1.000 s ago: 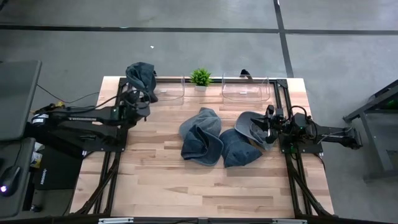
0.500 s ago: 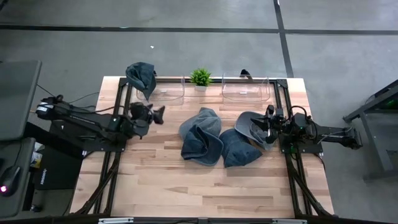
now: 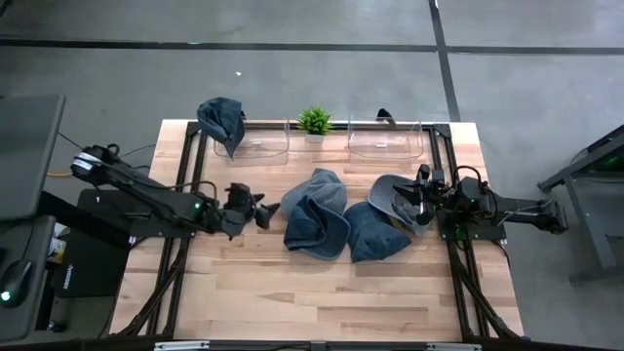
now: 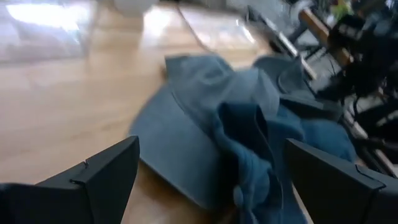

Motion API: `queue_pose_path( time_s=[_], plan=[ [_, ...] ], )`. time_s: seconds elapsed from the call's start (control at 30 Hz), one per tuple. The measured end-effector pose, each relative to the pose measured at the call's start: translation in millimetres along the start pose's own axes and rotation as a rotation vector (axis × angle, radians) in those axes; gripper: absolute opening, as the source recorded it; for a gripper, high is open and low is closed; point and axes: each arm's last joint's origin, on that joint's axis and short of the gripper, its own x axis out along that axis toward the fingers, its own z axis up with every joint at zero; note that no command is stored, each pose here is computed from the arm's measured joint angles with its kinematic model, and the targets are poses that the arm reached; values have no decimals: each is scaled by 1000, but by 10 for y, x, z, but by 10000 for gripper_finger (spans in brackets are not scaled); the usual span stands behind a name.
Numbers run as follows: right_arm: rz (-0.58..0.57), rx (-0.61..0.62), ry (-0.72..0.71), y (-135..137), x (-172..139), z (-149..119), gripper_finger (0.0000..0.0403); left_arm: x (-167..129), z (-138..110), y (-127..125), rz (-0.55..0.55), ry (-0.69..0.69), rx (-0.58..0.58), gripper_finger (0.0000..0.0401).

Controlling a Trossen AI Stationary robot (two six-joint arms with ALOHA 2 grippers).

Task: Pick & Place hat
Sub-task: Put the left dark blue cap into the left transparent bin

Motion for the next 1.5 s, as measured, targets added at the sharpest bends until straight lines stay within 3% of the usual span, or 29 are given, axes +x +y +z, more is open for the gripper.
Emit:
queue_pose_path(
  time_s=[0.2,0.43,0.67,1.23,1.5],
  plan=[
    [0,0,0,0,0,0,1,123,-143,-64,-27,101,16,372],
    [0,0,0,0,0,-1,1,183,-196,-226,-96,230,128,372],
    [0,0,0,0,0,0,1,308,-226,-301,-86,283,131,372],
    [0,0,0,0,0,0,1,545,-18,-188,-70,501,119,372],
    [0,0,0,0,0,-1,1,694,169,-107,-108,498,141,372]
  ],
)
